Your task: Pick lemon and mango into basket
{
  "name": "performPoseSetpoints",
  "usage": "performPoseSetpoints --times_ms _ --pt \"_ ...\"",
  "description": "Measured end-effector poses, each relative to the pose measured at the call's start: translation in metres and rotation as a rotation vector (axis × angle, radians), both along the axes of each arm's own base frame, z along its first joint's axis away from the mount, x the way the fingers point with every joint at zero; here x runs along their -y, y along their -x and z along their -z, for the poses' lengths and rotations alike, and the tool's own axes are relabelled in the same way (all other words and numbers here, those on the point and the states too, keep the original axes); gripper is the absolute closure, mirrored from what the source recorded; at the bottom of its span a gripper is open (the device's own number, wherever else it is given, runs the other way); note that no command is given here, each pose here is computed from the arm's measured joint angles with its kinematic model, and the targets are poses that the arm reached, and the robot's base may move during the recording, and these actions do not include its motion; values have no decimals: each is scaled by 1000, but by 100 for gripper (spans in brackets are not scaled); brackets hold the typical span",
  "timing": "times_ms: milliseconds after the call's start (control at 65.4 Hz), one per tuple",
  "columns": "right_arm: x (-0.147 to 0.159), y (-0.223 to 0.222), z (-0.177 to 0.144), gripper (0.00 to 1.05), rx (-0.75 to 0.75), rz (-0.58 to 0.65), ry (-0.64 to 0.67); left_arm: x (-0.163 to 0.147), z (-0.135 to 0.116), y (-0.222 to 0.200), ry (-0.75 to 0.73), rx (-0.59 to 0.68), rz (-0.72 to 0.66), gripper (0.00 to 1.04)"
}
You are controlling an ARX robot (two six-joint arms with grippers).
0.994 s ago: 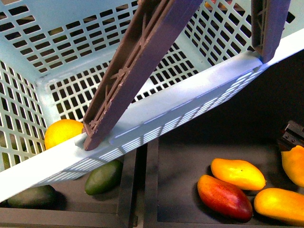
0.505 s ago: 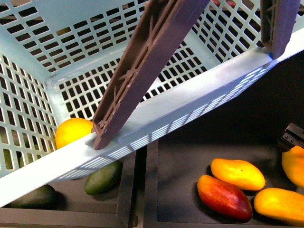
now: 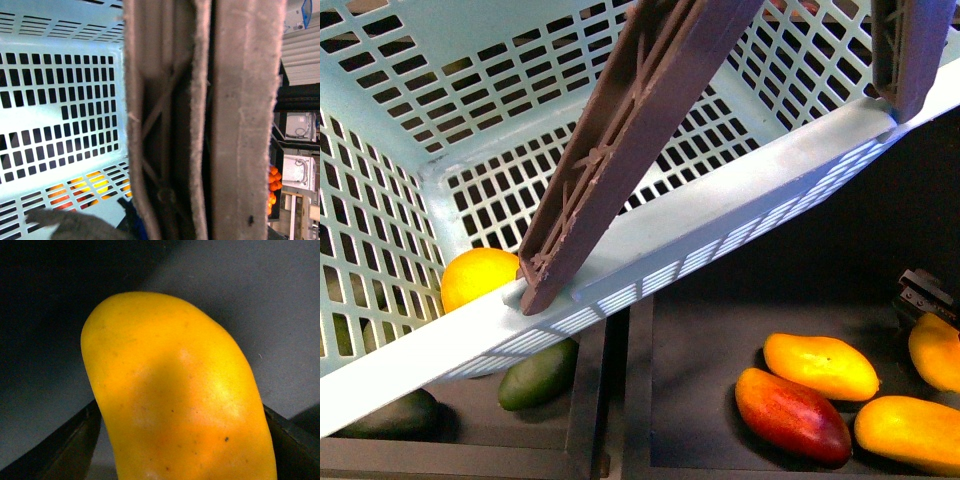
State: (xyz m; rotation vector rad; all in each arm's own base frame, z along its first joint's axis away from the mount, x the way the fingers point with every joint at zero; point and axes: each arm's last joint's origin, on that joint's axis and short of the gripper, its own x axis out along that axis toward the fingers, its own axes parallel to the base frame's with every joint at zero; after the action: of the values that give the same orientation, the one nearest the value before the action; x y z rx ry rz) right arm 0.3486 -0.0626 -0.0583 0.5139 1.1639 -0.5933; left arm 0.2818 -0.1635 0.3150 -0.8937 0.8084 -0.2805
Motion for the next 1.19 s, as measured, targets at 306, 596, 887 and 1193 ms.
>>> performPoseSetpoints --times_ms 306,596,887,1193 --pt "3 7 -4 45 21 -15 -24 0 0 0 -1 1 -1 91" --pt "26 24 -77 45 190 -99 -11 0 0 0 -1 1 -1 91" --pt "26 56 -202 45 483 -313 33 0 0 0 -1 0 -1 91" --pt "-20 92 -303 45 773 -553 38 0 0 0 -1 0 -1 91"
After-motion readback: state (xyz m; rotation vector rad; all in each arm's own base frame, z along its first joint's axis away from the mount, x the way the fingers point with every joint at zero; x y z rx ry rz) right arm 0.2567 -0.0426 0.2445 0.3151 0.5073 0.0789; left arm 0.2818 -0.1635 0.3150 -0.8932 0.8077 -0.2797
